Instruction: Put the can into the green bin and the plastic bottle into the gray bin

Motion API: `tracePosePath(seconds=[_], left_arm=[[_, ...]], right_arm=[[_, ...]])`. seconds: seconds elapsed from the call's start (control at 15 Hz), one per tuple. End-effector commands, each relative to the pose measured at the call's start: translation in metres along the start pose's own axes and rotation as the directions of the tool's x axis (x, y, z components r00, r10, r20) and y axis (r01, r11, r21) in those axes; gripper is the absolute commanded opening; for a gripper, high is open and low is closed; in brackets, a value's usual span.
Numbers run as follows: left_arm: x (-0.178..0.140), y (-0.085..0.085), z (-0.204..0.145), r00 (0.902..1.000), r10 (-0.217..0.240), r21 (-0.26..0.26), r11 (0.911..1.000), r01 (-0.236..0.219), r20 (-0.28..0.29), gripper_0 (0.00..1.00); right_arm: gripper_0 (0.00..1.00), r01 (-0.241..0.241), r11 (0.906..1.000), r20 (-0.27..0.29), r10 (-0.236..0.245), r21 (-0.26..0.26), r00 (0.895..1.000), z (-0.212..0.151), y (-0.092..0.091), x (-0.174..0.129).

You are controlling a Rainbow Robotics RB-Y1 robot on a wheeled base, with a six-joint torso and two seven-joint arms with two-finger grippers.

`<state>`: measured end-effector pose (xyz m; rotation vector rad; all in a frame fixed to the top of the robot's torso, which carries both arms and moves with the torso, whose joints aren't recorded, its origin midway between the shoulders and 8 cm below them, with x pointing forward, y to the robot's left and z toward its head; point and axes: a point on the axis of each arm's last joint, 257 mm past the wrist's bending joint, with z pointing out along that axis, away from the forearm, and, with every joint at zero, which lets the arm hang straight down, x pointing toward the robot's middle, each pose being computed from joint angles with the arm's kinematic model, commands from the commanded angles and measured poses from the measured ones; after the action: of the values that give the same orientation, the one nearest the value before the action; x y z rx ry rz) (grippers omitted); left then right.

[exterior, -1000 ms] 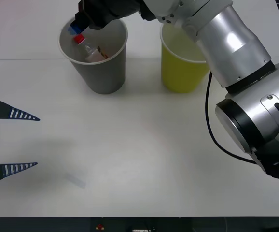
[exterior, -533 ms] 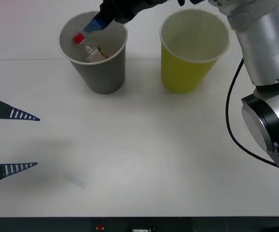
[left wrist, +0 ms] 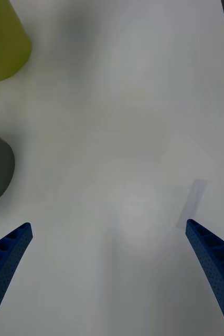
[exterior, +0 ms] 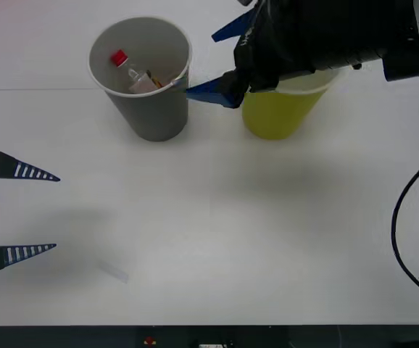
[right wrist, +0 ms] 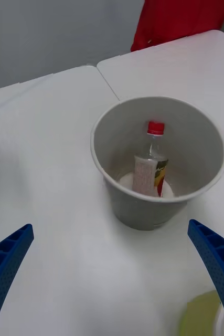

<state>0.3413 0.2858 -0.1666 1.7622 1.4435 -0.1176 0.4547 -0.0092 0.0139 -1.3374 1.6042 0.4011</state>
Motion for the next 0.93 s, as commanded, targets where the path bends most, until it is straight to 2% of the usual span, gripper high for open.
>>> tracePosePath(seconds=[0.07,0.2,0.27,0.47,0.6,0.93], left_arm=[[0.0,0.0,0.0,1.0,0.0,0.0,1.0,0.0,0.0,1.0],[0.0,0.0,0.0,1.0,0.0,0.0,1.0,0.0,0.0,1.0],[0.0,0.0,0.0,1.0,0.0,0.0,1.0,0.0,0.0,1.0],[0.0,0.0,0.0,1.0,0.0,0.0,1.0,0.0,0.0,1.0],[0.0,0.0,0.0,1.0,0.0,0.0,1.0,0.0,0.0,1.0],[0.0,0.0,0.0,1.0,0.0,0.0,1.0,0.0,0.0,1.0]], right_arm=[[1.0,0.023,0.9997,0.007,-0.023,-0.005,1.0,-0.033,0.021,0.032],[1.0,0.022,0.9996,0.001,-0.022,-0.015,1.0,-0.051,0.032,0.052],[1.0,0.043,0.9988,0.009,-0.043,-0.026,0.999,-0.062,0.034,0.061],[1.0,0.082,0.9951,-0.017,-0.083,-0.056,0.996,-0.095,0.04,0.099],[1.0,0.088,0.9956,-0.001,-0.088,-0.031,0.996,-0.113,0.036,0.113],[1.0,0.112,0.9936,-0.052,-0.111,0.019,0.993,-0.143,0.035,0.166]])
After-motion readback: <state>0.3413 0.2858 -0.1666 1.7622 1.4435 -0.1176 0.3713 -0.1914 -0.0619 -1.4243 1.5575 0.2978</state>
